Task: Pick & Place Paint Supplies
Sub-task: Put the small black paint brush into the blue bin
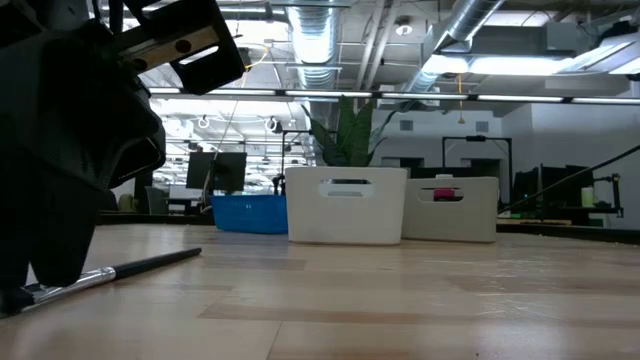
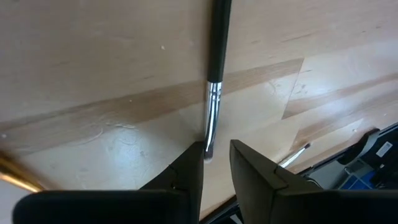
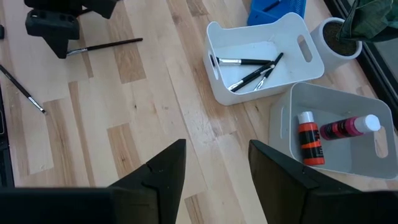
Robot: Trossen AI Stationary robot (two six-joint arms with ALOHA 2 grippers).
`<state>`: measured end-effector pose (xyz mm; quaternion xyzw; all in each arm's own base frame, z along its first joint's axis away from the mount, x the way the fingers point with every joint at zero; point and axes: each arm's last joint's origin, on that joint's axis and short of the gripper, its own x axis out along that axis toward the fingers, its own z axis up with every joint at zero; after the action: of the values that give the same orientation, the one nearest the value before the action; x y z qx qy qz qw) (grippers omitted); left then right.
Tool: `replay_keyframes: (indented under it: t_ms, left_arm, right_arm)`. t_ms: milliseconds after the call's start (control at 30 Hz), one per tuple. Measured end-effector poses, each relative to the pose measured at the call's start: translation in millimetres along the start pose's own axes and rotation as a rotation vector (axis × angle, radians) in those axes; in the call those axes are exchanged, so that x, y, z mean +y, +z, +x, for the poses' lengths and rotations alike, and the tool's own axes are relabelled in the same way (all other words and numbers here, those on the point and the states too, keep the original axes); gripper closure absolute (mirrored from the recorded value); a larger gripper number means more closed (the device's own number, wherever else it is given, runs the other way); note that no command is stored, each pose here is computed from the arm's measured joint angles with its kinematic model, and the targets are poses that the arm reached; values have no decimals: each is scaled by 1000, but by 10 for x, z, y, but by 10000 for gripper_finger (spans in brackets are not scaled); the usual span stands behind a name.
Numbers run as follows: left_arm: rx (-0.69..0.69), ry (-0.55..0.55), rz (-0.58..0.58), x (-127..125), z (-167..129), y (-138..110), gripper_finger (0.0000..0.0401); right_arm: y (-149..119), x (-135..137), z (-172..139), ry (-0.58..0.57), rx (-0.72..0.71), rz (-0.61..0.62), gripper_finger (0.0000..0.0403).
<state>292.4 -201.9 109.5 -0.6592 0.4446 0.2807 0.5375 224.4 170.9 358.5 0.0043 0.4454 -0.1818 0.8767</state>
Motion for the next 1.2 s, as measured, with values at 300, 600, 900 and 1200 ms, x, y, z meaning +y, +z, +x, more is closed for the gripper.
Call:
replay_keyframes:
  t_ms: [300, 600, 900, 1200]
  left_arm:
    - [16, 10, 17, 39, 0, -57, 325]
    - [31, 31, 68, 54, -1, -60, 358]
    - [-5, 15, 98, 51, 0, -44, 399]
    - [-43, -83, 155, -7, -29, -79, 400]
  right_arm:
    - [0, -1, 0, -2, -2, 0, 233]
    - [11, -15, 12, -9, 1, 3, 233]
    - [20, -28, 23, -16, 4, 4, 233]
    - [16, -33, 22, -20, 7, -14, 233]
